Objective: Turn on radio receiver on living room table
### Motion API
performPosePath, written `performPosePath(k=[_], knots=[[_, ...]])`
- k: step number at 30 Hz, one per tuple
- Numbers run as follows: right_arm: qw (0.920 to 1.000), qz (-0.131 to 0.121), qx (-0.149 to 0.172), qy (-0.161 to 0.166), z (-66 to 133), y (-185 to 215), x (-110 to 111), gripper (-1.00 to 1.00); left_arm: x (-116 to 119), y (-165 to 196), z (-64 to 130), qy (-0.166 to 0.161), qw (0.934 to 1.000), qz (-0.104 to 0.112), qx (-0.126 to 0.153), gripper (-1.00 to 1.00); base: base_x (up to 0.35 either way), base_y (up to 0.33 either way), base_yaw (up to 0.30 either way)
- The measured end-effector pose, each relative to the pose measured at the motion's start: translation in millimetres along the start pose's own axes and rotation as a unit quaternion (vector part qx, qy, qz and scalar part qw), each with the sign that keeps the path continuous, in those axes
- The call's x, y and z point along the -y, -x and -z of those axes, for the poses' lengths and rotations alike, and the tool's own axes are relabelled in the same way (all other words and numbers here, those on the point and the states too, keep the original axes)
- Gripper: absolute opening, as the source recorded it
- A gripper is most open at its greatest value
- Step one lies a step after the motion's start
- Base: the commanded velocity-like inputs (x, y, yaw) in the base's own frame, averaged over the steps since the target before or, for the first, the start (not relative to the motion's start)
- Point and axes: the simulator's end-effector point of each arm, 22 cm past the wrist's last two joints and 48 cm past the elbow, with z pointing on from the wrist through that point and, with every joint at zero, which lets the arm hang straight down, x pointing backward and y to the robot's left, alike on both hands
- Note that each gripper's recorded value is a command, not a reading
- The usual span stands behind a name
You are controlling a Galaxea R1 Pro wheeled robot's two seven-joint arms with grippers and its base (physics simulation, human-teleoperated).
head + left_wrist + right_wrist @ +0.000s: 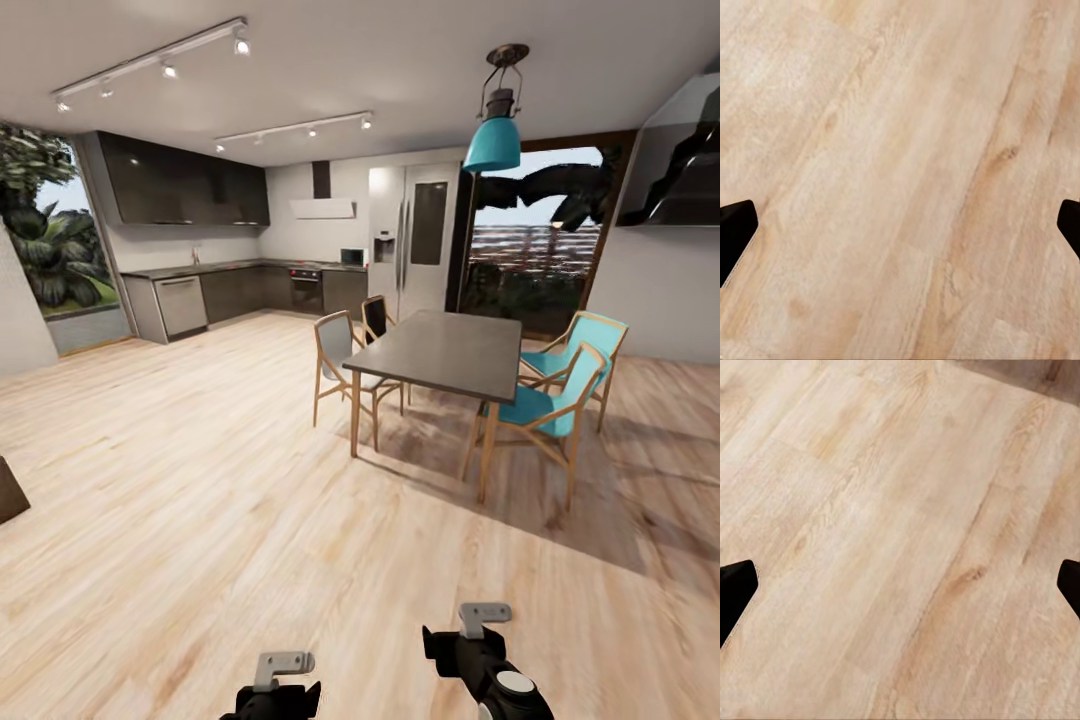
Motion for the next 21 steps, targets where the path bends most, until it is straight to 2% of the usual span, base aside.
performPosePath(k=[21], knots=[[0.9999,-0.007,-0.008,-0.008,-3.6,-6.0,8.3,1.00,-0.9,-5.2,-2.4,0.001,1.0000,0.001,-0.007,1.00,0.285,-0.010,0.289]])
